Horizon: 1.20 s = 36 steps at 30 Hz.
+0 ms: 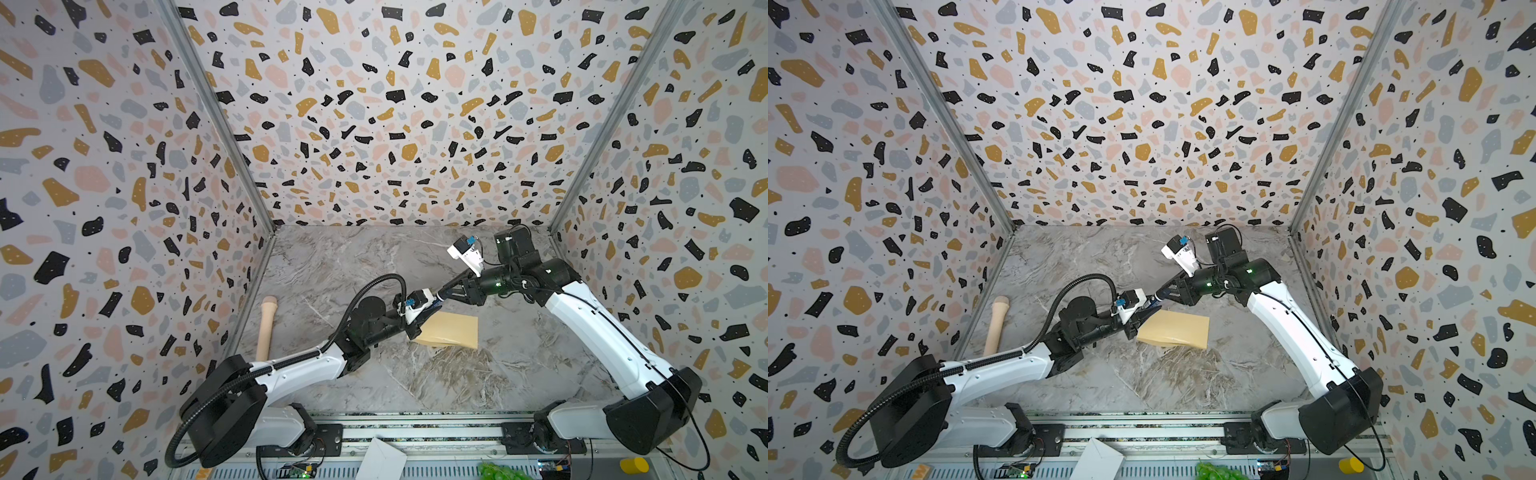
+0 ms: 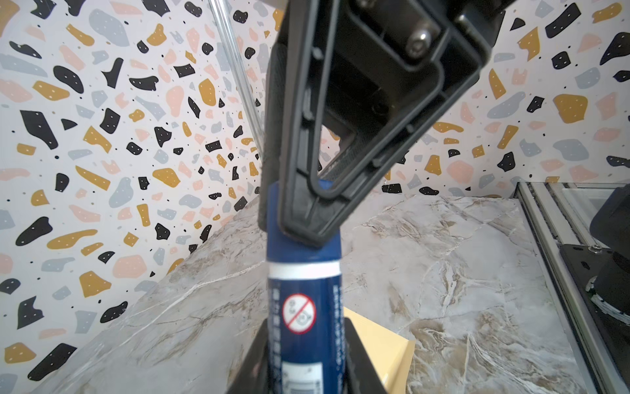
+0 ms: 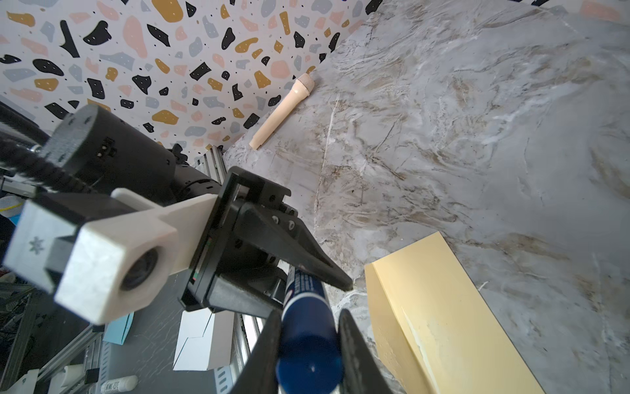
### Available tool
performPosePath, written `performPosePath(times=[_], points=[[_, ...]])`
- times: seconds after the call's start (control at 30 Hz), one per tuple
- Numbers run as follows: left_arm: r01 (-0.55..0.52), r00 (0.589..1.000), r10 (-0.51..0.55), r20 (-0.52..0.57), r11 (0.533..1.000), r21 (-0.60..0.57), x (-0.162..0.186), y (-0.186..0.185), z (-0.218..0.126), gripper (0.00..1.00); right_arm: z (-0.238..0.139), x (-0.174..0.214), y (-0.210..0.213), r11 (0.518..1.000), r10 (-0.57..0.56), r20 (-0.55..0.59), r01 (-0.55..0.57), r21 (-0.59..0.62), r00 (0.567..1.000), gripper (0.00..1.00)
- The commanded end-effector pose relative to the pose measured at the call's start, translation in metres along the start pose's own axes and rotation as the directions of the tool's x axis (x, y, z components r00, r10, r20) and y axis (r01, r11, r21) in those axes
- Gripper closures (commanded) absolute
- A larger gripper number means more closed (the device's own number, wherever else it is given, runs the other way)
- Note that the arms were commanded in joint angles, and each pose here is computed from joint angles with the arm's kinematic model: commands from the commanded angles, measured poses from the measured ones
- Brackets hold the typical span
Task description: Place the letter into the envelope and seal it
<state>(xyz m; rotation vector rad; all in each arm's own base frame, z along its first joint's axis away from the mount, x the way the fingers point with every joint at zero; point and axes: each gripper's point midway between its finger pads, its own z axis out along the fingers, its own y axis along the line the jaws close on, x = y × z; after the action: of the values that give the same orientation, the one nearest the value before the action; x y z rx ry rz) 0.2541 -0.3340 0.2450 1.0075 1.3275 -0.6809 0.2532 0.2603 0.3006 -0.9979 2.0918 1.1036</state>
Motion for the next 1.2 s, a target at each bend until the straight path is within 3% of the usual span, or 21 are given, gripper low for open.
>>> performPosePath(times=[0.0, 0.87, 1.17], points=[[0.068, 0.973, -0.065, -0.221, 0.998, 0.007, 0.072, -0.006, -0.012, 1.00, -0.056, -0.050, -0.003, 0.981, -0.137, 0.184, 0.107, 0.161, 0.973, 1.00], [0.036, 0.980, -0.026, -0.200, 0.998, 0.048, 0.072, -0.015, -0.019, 1.00, -0.071, -0.058, -0.011, 0.990, -0.103, 0.238, 0.076, 0.122, 0.966, 1.00], [0.047, 0.987, -0.042, -0.154, 0.998, 0.033, 0.044, -0.008, -0.016, 0.98, -0.031, -0.035, -0.006, 0.989, -0.108, 0.129, 0.094, 0.115, 0.986, 1.00]])
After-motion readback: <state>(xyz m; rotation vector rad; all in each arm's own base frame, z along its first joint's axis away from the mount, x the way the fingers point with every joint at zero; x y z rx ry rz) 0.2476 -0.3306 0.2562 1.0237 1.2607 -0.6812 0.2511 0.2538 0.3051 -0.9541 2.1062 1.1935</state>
